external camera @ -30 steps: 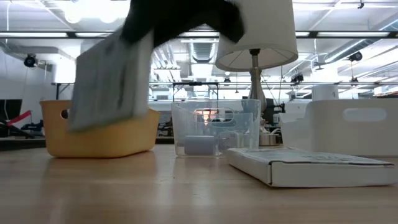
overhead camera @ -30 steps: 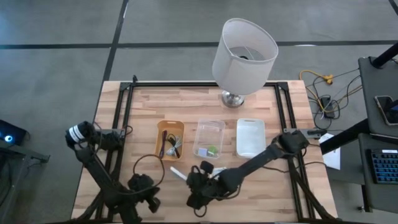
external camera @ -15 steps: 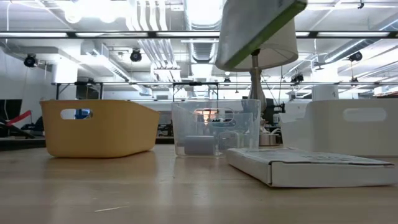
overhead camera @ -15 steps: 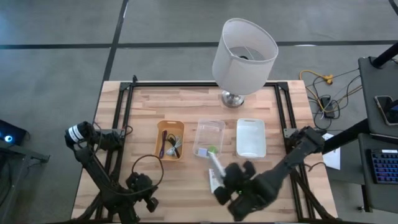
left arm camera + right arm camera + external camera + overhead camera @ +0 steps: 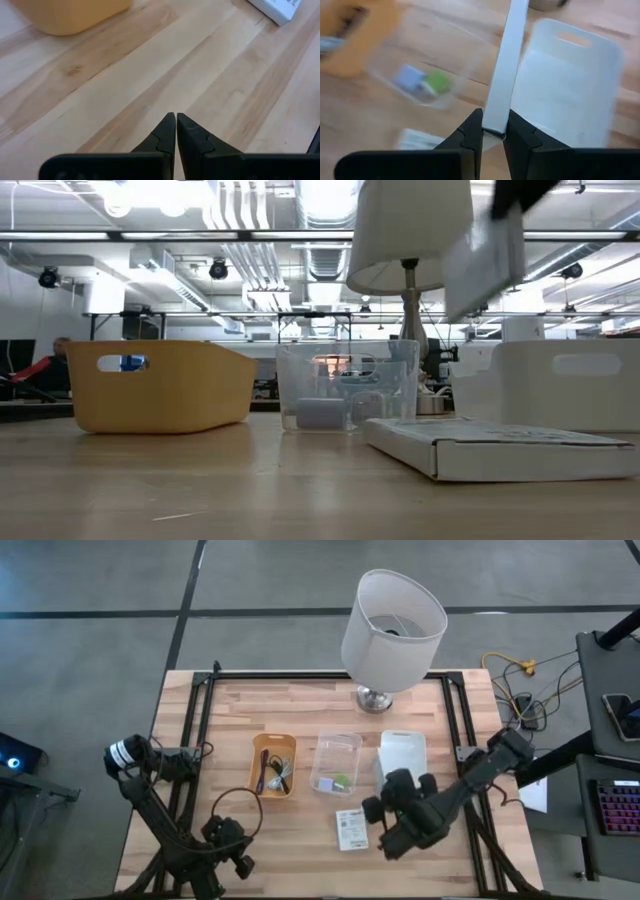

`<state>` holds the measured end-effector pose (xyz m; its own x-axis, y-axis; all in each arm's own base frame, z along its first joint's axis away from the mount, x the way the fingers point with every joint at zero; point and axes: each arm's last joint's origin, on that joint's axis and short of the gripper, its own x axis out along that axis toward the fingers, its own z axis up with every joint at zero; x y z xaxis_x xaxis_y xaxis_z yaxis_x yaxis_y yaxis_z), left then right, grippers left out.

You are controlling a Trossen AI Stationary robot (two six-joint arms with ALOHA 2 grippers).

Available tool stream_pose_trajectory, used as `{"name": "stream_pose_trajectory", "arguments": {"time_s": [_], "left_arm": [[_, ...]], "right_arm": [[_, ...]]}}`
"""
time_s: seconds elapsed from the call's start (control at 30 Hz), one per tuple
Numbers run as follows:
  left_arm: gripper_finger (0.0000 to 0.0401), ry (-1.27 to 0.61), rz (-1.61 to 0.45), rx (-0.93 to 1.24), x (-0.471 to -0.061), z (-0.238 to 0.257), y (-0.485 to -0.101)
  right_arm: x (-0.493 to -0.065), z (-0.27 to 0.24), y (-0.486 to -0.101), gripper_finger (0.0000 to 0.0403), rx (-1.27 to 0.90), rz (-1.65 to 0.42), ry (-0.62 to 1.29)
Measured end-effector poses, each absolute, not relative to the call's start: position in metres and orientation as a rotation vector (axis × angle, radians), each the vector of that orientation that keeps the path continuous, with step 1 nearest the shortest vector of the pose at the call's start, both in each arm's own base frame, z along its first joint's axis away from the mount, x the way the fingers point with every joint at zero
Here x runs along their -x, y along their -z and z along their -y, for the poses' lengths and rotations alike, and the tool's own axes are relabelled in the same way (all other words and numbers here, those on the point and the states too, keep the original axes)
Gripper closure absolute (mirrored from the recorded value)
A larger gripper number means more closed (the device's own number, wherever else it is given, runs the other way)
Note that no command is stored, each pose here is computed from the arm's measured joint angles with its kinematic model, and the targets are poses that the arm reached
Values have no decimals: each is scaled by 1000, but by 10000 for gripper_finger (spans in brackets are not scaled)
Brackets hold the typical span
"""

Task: Pick and place items into bin
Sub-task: Put the left white card reader box into the white bin

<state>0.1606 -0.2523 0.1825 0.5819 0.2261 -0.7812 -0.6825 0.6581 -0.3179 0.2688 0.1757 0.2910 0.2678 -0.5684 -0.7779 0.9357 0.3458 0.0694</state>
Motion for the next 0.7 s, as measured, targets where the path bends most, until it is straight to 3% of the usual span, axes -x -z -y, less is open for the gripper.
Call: {"name": "stream_pose_trajectory", "arguments": {"time_s": [0.27, 0.57, 0.7], "left_arm": [[401, -572, -776, 682, -161, 251, -187], [401, -591, -769, 704, -162, 250, -187], [401, -595, -768, 706, -163, 249, -187]], "right_arm": [[-236, -126, -257, 356, -587, -957, 1298], [-224, -103, -252, 356, -620, -937, 1187], [-223, -95, -237, 356, -619, -949, 1233]]}}
